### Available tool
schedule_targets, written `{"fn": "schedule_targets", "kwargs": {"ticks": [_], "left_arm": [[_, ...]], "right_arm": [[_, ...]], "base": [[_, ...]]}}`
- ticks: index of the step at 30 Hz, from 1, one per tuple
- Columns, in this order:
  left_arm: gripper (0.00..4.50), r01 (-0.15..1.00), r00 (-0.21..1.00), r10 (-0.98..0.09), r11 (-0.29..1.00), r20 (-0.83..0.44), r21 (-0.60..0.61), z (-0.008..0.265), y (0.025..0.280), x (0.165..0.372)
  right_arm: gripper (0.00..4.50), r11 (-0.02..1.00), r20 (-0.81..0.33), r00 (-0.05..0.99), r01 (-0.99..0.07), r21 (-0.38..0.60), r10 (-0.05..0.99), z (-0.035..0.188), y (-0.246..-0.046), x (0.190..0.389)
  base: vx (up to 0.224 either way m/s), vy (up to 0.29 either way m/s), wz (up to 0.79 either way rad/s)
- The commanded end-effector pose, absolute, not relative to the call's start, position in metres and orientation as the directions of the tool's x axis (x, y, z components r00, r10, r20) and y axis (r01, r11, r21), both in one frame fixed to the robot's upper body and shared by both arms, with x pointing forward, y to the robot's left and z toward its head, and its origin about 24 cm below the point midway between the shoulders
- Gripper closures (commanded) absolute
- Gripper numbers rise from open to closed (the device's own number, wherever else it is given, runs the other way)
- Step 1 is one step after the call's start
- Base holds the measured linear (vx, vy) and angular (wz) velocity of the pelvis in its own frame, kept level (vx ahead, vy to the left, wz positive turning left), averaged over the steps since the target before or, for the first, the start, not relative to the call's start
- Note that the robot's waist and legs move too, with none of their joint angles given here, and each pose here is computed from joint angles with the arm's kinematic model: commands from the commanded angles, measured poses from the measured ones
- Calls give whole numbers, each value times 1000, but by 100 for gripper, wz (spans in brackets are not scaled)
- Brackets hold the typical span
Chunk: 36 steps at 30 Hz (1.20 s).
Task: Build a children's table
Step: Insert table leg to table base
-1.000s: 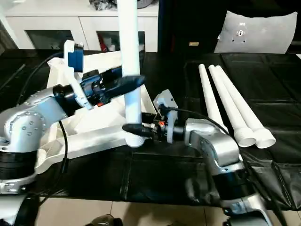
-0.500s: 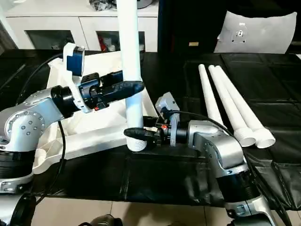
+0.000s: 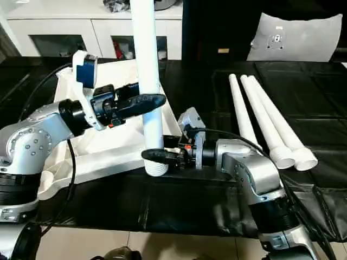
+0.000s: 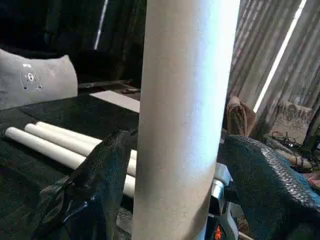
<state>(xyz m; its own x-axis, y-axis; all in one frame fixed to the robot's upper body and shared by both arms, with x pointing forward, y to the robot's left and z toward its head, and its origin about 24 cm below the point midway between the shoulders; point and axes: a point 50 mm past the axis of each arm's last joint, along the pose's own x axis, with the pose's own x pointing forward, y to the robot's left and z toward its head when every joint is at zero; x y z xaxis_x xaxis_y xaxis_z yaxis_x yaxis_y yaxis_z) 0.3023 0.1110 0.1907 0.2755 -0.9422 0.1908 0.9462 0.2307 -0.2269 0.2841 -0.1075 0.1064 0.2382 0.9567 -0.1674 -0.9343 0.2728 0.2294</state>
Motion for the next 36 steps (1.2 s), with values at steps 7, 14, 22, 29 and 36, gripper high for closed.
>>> {"fn": "schedule_targets", "kwargs": {"ticks": [7,14,22,29,36], "left_arm": [[136,944,284,-945,246,162,-221,186,114,302],[136,945,282,-947,246,155,-217,185,115,302],[136,945,281,-948,247,148,-213,185,115,302],[136,947,316,-947,312,56,-78,174,120,304],[198,951,308,-951,308,25,-8,170,124,302]], "right_arm": [[257,242,-148,213,-947,211,966,113,-103,282],[257,241,-148,213,-947,212,966,113,-103,282],[257,241,-150,212,-948,211,966,113,-103,282],[257,257,-163,227,-945,200,960,109,-104,282],[257,265,-171,233,-944,198,957,106,-105,282]], "base": [[0,0,0],[0,0,0],[0,0,0],[0,0,0],[0,0,0]]}}
